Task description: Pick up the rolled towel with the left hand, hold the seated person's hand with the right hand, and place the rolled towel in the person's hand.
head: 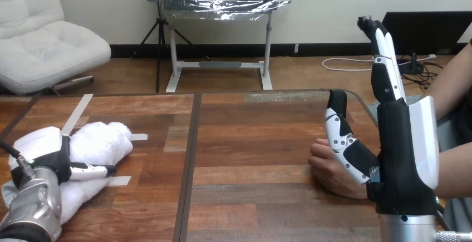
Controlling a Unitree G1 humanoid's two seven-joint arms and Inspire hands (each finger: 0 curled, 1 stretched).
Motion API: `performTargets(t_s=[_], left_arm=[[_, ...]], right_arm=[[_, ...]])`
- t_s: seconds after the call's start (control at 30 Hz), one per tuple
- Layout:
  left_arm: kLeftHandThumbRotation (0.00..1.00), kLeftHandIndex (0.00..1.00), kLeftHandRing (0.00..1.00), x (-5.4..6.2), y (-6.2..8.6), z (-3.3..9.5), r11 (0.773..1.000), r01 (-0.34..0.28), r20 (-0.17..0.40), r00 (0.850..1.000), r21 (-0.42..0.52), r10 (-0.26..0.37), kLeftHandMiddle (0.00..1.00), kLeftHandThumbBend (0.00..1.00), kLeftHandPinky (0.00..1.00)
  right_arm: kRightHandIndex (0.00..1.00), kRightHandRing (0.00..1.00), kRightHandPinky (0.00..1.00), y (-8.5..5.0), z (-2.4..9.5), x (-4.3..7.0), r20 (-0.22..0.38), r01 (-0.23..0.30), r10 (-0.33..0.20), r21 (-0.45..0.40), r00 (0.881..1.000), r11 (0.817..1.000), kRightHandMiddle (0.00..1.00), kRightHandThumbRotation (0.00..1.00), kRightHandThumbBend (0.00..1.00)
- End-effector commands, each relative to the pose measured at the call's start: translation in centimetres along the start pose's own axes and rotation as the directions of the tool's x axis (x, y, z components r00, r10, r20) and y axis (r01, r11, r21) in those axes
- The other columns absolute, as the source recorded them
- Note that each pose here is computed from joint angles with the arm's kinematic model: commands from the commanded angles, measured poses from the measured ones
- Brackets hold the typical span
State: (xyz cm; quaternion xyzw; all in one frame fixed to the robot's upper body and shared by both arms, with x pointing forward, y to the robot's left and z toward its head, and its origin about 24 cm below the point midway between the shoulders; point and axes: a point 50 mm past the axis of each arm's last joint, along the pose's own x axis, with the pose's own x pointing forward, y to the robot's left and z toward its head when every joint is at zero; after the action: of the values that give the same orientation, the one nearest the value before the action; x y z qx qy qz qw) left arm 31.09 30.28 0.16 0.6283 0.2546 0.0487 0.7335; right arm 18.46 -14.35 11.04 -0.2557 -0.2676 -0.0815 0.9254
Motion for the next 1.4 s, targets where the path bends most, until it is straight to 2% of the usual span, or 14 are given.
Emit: performTargets(t_s=[0.0, 0.2, 0.5, 0.7, 0.8, 0.87, 1.0, 1.1, 1.13, 1.2, 1.23, 1.37], left_arm=[[0.20, 0.51, 0.46, -0.8, -2.6, -0.1, 0.998, 0.065, -0.006, 0.998, -0.001, -0.065, 0.52, 0.70, 0.43], [0.13, 0.51, 0.46, -0.9, -2.8, -0.1, 0.998, 0.046, 0.002, 0.999, -0.042, -0.046, 0.53, 0.67, 0.43], [0.09, 0.52, 0.46, -1.2, -3.1, -0.1, 0.999, -0.004, 0.052, 0.999, -0.053, 0.007, 0.52, 0.65, 0.42], [0.07, 0.52, 0.44, -1.5, -3.2, 0.0, 0.995, -0.031, 0.084, 0.996, -0.098, 0.039, 0.49, 0.65, 0.41], [0.06, 0.52, 0.44, -1.6, -3.2, 0.1, 0.987, -0.043, 0.099, 0.993, -0.153, 0.059, 0.48, 0.65, 0.41], [0.06, 0.51, 0.44, -1.8, -3.2, 0.2, 0.977, -0.058, 0.133, 0.987, -0.203, 0.087, 0.48, 0.66, 0.40], [0.09, 0.51, 0.44, -2.1, -3.2, 0.3, 0.959, -0.071, 0.165, 0.979, -0.274, 0.120, 0.47, 0.66, 0.41], [0.11, 0.51, 0.44, -2.3, -3.2, 0.5, 0.934, -0.073, 0.183, 0.973, -0.349, 0.144, 0.48, 0.66, 0.41], [0.12, 0.51, 0.44, -2.4, -3.3, 0.6, 0.914, -0.071, 0.187, 0.970, -0.399, 0.157, 0.48, 0.66, 0.41], [0.13, 0.51, 0.44, -2.5, -3.3, 0.7, 0.890, -0.068, 0.190, 0.967, -0.452, 0.171, 0.48, 0.68, 0.41], [0.14, 0.51, 0.44, -2.7, -3.2, 0.8, 0.860, -0.062, 0.198, 0.962, -0.506, 0.186, 0.48, 0.68, 0.41], [0.16, 0.51, 0.43, -3.2, -3.2, 1.2, 0.789, -0.045, 0.227, 0.946, -0.613, 0.231, 0.47, 0.72, 0.40]], right_arm=[[0.93, 1.00, 1.00, -0.7, 1.0, 1.2, 0.087, 0.032, -0.032, -0.006, 0.996, 0.999, 1.00, 0.00, 0.00], [0.92, 1.00, 1.00, -0.7, 1.0, 1.3, 0.085, 0.036, -0.036, 0.002, 0.996, 0.999, 0.98, 0.00, 0.00], [0.90, 1.00, 1.00, -0.7, 1.0, 1.3, 0.083, 0.037, -0.038, 0.007, 0.996, 0.999, 0.96, 0.00, 0.00], [0.89, 1.00, 1.00, -0.7, 0.9, 1.3, 0.080, 0.037, -0.038, 0.011, 0.996, 0.999, 0.95, 0.00, 0.00], [0.88, 1.00, 1.00, -0.7, 0.9, 1.3, 0.081, 0.039, -0.039, 0.011, 0.996, 0.999, 0.94, 0.00, 0.00], [0.88, 1.00, 1.00, -0.7, 0.9, 1.3, 0.076, 0.037, -0.038, 0.014, 0.996, 0.999, 0.93, 0.00, 0.00], [0.88, 1.00, 1.00, -0.7, 0.8, 1.3, 0.078, 0.035, -0.036, 0.013, 0.996, 0.999, 0.92, 0.00, 0.00], [0.87, 1.00, 1.00, -0.7, 0.8, 1.4, 0.083, 0.037, -0.038, 0.010, 0.996, 0.999, 0.92, 0.00, 0.00], [0.87, 1.00, 1.00, -0.7, 0.8, 1.4, 0.084, 0.036, -0.037, 0.011, 0.996, 0.999, 0.91, 0.00, 0.00], [0.86, 0.99, 1.00, -0.7, 0.8, 1.4, 0.085, 0.035, -0.036, 0.012, 0.996, 0.999, 0.91, 0.00, 0.00], [0.86, 0.99, 1.00, -0.7, 0.8, 1.4, 0.088, 0.033, -0.034, 0.014, 0.996, 0.999, 0.91, 0.00, 0.00], [0.86, 0.99, 1.00, -0.7, 0.8, 1.4, 0.092, 0.032, -0.033, 0.019, 0.995, 0.999, 0.90, 0.00, 0.00]])
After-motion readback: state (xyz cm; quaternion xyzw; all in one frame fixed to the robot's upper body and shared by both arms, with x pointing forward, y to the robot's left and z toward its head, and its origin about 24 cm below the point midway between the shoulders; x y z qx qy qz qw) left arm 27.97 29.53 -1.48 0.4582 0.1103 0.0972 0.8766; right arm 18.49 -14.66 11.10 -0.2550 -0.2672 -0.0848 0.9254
